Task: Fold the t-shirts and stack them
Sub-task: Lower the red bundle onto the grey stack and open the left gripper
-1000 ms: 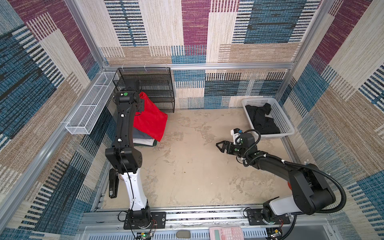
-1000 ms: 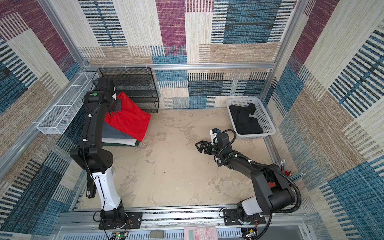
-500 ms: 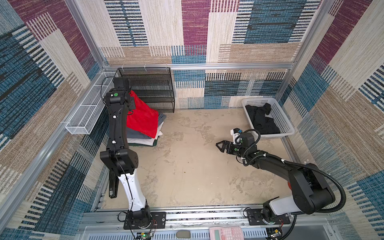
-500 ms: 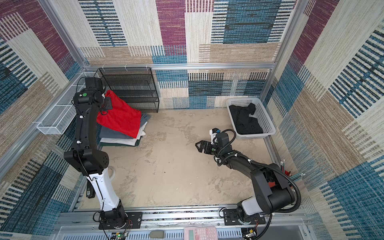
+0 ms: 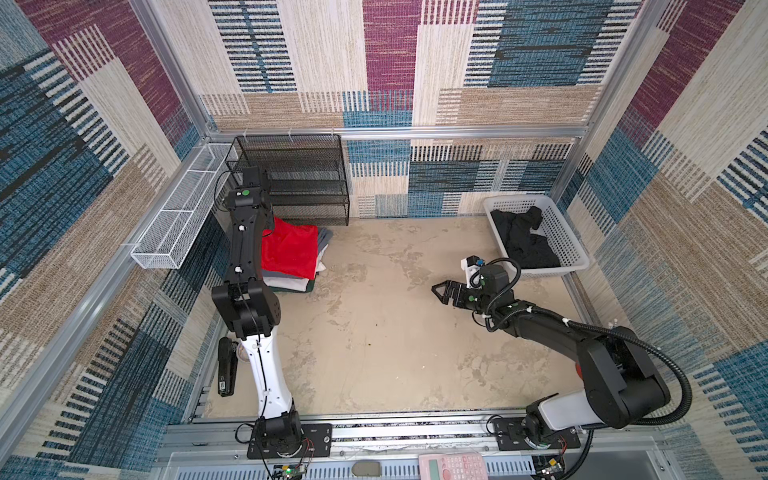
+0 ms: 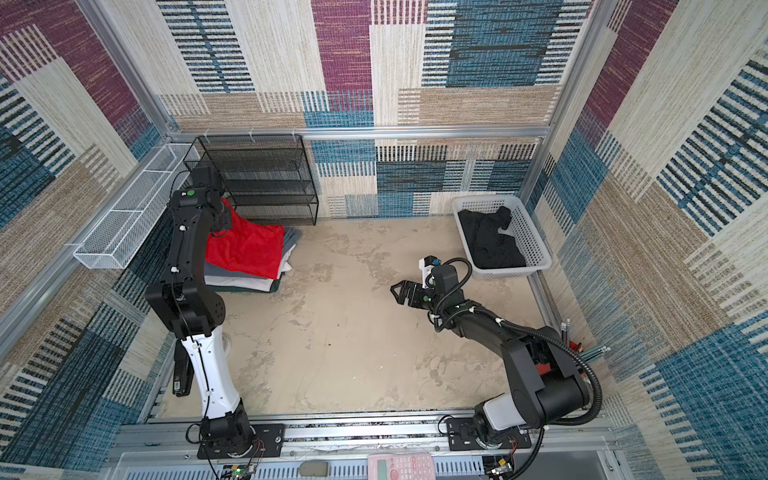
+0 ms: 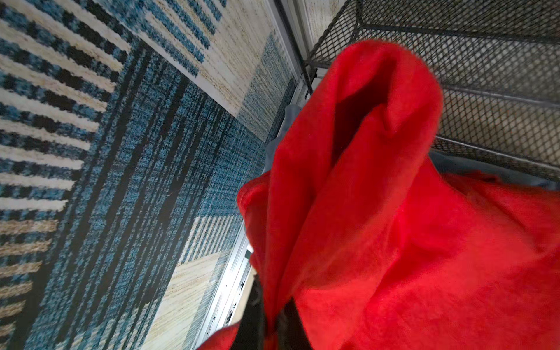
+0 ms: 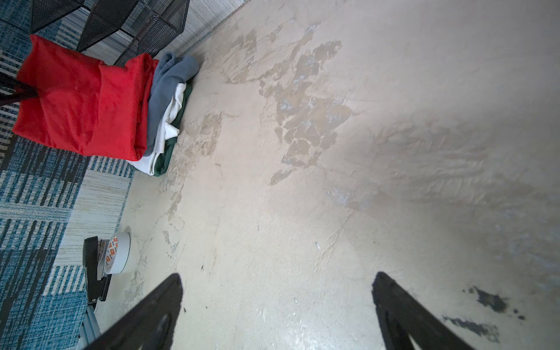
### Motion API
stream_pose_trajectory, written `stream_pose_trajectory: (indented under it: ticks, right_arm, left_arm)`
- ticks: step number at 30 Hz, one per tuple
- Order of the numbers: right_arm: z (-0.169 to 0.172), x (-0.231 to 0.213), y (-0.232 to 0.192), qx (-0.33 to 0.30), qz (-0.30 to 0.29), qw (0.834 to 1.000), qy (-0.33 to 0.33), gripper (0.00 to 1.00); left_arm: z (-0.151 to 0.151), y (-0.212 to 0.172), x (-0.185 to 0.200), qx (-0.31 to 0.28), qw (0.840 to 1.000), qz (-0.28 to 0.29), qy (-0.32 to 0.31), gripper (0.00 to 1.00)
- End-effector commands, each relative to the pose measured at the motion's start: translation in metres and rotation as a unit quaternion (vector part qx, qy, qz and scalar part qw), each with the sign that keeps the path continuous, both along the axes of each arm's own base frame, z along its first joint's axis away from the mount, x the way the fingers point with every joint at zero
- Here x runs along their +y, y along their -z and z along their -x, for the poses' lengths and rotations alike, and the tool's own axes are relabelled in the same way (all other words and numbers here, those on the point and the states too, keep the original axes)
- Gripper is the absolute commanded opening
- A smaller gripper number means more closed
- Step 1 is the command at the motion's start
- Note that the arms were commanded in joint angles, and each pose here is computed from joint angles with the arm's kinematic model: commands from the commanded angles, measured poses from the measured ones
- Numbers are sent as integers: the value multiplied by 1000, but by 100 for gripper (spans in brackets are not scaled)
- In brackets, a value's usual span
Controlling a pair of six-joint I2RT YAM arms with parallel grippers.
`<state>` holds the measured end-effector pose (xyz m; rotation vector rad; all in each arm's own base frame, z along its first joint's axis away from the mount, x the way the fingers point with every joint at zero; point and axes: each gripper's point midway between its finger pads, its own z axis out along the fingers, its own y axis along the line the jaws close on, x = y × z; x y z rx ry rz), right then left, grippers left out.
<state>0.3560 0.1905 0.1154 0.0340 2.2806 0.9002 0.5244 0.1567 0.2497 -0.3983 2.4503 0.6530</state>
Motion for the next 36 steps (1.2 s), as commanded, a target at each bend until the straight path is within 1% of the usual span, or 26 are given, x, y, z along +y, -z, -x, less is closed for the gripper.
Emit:
stream_pose_trajectory:
  ticks: [1,6,7,8,9,13,14,15,19,24,28,31,34,36]
  right_arm:
    - [-1,0,-5,-7,1,1000,-2,99]
    - [0,-1,-7,-7,2,1000,1,99]
    - [0,-1,-7,-8,3,1000,1,99]
    - [-1,-2,-8,-8,4,1000,2,99]
    - [0,-1,-8,-9,4,1000,1,99]
    - [0,-1,-9,-9,3,1000,1,99]
    - [0,-1,-9,-9,2,1000,1,99]
    - [-1,0,-9,-10,1,1000,0,99]
    - [0,1,-8,-8,-2,1000,-2,99]
    - [1,0,-7,-6,-2,1000,-2,99]
    - [2,1,-5,-4,-2,1000,-5,99]
    - [2,1,-6,-4,-3,1000,-6,99]
    - [3,1,-6,-4,-1,1000,-8,99]
    - [3,1,-6,-3,1,1000,-8,99]
  left_arm:
    - [-13,-9,8,-16,999,-32,10,0]
    - [-21,-8,13,-19,999,-49,8,0]
    - [-21,-6,15,-17,998,-53,3,2]
    - [-19,-6,18,-16,998,-58,-8,20]
    - [-16,-6,20,-13,998,-60,-17,36]
    - [0,-8,25,0,997,-66,-51,82]
    - [3,-8,24,1,996,-64,-53,97]
    - [6,-8,23,1,997,-60,-56,100]
    - [17,-5,16,-6,997,-37,-63,100]
    - [18,9,-12,-18,999,12,-28,100]
    - [21,29,-54,-17,998,67,8,100]
    - [18,42,-95,-24,993,99,53,100]
    - [14,54,-128,-28,989,117,81,100]
    - [10,66,-144,-26,987,132,87,100]
